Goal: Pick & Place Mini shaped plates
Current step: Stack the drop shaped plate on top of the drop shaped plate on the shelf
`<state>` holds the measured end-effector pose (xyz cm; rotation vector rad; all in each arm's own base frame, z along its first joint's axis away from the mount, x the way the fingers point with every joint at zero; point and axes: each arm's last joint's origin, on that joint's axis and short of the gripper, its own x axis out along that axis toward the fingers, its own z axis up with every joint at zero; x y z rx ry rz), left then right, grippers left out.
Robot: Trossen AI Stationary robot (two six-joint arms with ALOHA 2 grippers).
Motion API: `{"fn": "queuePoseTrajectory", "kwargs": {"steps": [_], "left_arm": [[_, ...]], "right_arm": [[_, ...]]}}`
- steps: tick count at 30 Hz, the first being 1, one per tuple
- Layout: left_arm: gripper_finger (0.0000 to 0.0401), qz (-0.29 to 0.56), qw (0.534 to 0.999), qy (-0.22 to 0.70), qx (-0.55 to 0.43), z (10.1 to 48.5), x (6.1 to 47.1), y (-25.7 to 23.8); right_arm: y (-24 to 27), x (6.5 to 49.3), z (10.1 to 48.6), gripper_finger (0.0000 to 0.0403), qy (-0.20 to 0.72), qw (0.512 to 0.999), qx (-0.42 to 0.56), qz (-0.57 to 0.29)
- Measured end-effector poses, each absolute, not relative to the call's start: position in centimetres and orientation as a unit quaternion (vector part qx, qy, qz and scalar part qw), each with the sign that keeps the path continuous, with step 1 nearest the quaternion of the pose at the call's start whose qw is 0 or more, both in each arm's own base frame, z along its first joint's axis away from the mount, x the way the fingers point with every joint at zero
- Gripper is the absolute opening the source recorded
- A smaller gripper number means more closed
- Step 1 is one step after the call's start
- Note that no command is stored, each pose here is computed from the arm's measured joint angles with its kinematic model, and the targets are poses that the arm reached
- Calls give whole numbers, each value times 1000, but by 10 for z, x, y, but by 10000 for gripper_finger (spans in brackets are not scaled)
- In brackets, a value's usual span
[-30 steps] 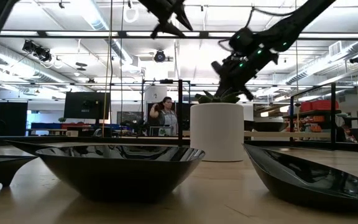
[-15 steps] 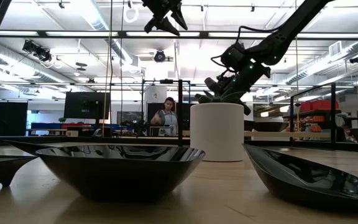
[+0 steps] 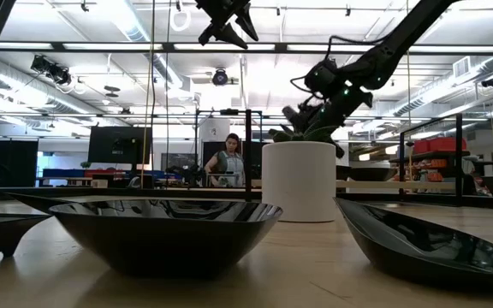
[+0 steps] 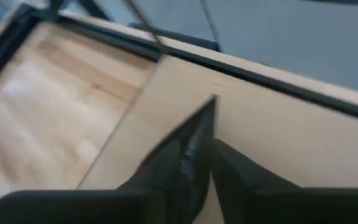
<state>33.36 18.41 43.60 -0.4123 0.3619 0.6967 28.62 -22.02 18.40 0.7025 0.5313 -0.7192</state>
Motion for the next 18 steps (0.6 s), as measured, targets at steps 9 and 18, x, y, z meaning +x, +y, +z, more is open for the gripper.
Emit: {"fn": "queuePoseTrajectory", "kwargs": {"steps": [9,18], "left_arm": [[165,338,901,183,-201,434,333,184],[165,338,901,184,-201,434,333,184]], "right_arm": [[-213,271,192,100,309,837,342,-294],[-217,277,174,7,326,835,333,-293]]}}
